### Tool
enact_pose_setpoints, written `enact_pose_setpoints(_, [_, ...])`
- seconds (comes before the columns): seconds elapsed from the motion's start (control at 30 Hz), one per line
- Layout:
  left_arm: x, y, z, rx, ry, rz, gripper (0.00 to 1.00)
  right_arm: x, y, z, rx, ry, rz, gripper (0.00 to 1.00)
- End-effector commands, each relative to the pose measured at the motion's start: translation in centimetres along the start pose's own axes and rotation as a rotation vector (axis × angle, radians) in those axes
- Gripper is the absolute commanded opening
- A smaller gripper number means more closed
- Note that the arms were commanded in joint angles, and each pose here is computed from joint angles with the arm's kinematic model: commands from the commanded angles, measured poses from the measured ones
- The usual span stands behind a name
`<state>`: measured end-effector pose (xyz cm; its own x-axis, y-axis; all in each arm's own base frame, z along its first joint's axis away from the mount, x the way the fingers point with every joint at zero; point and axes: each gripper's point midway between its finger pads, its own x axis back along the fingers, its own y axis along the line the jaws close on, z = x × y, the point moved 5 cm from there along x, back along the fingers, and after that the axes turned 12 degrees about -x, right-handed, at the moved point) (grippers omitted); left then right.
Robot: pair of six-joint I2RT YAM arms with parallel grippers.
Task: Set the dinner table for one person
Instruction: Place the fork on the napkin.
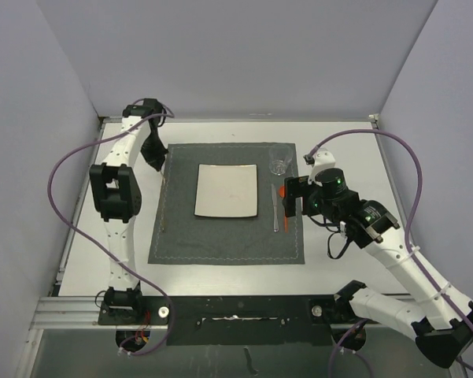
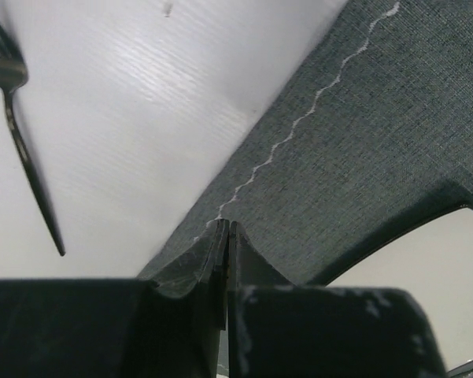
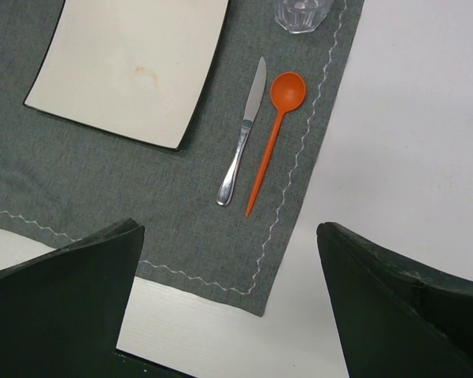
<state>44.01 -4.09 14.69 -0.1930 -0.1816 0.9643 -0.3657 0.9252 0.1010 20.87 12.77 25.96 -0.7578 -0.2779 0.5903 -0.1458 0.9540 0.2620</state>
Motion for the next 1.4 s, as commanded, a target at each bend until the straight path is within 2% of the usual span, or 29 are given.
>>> enact_pose_setpoints(0.0, [-1.0,-2.4,0.2,-0.007,0.034,-0.001,0.0,1.3,0.2,-1.4,-0.003,-0.064,-0.012,0.98])
enact_pose_setpoints(0.23, [-1.7,-4.9,0.7,-0.028,0.042,0.003,0.0,1.7,-0.2,-1.3,0.01,-0.065,-0.001,0.98])
enact_pose_setpoints(0.6, [-2.6,-5.5,1.2,-0.02,0.061,-0.012,0.0,2.3,-0.6,-1.3,0.024,-0.075,0.01,0.98])
enact_pose_setpoints(1.1, [0.3,-5.1,2.3,-0.033,0.074,-0.026,0.0,2.5,-0.3,-0.8,0.008,-0.082,-0.039,0.98])
enact_pose_setpoints(1.37, [0.0,-5.6,2.7,-0.017,0.098,-0.032,0.0,3.0,-0.4,-0.5,0.006,-0.093,-0.061,0.98])
